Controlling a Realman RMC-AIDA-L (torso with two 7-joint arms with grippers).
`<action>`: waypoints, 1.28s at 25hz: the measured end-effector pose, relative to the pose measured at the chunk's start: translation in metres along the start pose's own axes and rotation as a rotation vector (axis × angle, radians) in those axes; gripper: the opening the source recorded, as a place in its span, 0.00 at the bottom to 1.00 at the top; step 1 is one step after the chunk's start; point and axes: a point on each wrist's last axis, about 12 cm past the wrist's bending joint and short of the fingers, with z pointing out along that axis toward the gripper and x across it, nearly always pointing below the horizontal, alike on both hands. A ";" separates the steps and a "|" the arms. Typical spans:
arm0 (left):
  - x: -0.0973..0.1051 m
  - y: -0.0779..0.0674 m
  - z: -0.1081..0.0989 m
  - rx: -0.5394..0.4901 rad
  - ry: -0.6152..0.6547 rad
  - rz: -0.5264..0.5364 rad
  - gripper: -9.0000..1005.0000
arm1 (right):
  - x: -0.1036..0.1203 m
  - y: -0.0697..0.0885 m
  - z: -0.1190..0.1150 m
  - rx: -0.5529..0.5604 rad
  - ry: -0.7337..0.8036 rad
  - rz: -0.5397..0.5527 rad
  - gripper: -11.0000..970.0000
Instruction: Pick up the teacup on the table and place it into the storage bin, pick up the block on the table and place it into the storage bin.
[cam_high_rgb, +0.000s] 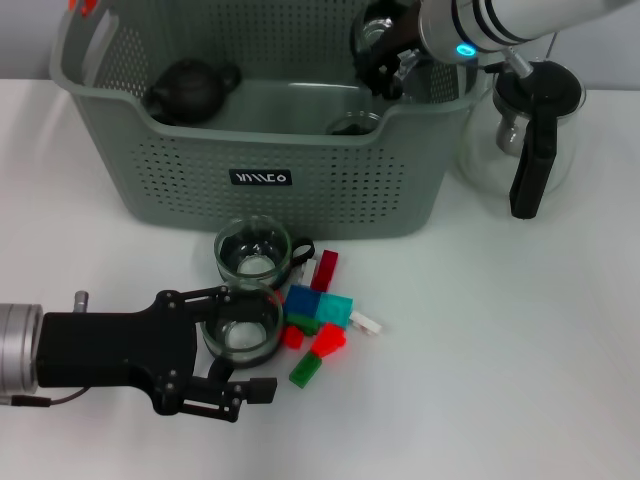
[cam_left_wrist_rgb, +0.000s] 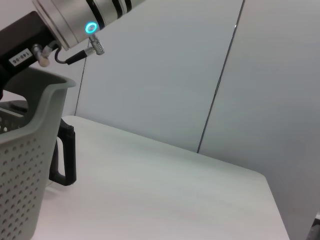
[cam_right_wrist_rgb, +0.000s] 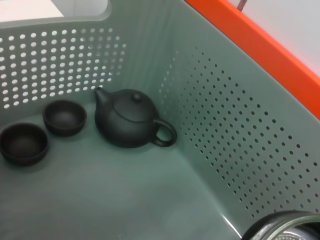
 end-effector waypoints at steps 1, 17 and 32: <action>0.000 0.000 0.000 0.000 0.000 0.000 0.93 | 0.000 0.000 0.000 -0.001 0.002 -0.002 0.07; 0.001 -0.001 -0.001 -0.001 0.002 -0.003 0.93 | -0.002 0.008 0.000 -0.020 0.018 -0.048 0.11; 0.002 -0.001 0.000 -0.001 0.000 -0.005 0.93 | -0.001 0.009 0.000 -0.032 0.034 -0.053 0.17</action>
